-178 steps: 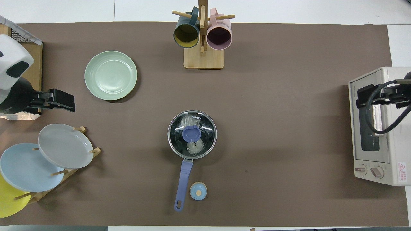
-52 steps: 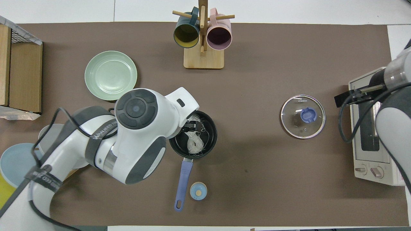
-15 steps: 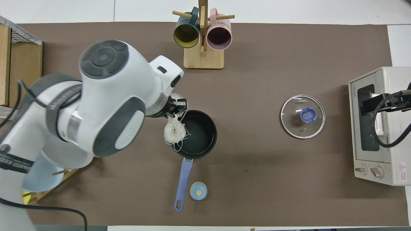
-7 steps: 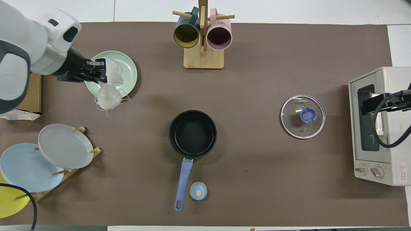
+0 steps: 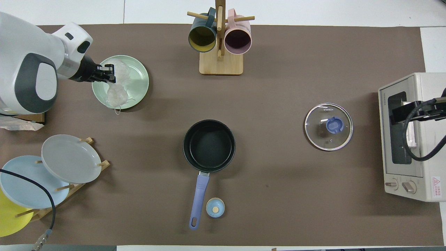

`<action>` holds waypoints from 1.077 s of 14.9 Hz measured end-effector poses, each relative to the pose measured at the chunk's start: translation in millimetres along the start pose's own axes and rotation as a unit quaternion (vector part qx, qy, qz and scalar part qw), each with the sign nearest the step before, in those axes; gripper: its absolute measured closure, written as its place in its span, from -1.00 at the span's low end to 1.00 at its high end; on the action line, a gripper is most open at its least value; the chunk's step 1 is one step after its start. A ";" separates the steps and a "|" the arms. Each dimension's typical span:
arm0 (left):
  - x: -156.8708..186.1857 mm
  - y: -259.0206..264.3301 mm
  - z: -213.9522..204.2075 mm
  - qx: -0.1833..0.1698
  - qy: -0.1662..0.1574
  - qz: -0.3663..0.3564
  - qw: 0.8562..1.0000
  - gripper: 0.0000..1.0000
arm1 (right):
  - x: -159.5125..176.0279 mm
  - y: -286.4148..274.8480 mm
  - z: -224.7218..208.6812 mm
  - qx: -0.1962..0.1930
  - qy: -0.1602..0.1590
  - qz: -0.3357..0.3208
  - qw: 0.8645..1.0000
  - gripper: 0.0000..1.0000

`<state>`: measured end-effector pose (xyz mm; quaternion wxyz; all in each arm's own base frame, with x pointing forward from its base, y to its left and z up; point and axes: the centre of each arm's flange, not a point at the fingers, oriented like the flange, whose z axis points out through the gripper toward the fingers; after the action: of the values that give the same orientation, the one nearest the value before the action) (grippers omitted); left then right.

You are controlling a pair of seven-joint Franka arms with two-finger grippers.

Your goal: Transfer vermicelli from pot to plate

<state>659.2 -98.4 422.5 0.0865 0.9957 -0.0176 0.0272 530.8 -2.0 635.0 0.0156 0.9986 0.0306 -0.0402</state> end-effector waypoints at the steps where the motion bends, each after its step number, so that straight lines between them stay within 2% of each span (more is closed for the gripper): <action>1: 1.4 -6.1 9.4 0.002 -0.001 0.009 1.000 0.74 | 0.0 0.0 0.0 0.000 0.000 0.000 1.000 -1.00; 6: 13.5 -21.7 40.9 0.022 0.020 0.029 0.999 0.74 | 0.0 -0.3 -0.1 0.000 0.000 0.001 1.000 -1.00; 10: 16.2 -22.2 55.0 0.036 0.022 0.050 0.998 0.74 | 0.0 -0.4 -0.2 0.000 0.000 0.001 1.000 -1.00; 12: 16.4 -20.2 54.1 0.038 0.022 0.060 0.997 0.44 | 0.2 -0.8 -0.4 0.000 0.001 0.000 1.000 -1.00; 16: 14.4 -13.4 25.4 0.040 0.005 0.065 0.997 -0.44 | 0.6 -5.5 -0.7 -0.001 0.002 -0.003 1.000 -1.00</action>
<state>675.4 -90.1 396.0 0.0448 0.9950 -0.0803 0.0384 531.1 3.6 635.5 0.0161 0.9986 0.0338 -0.0385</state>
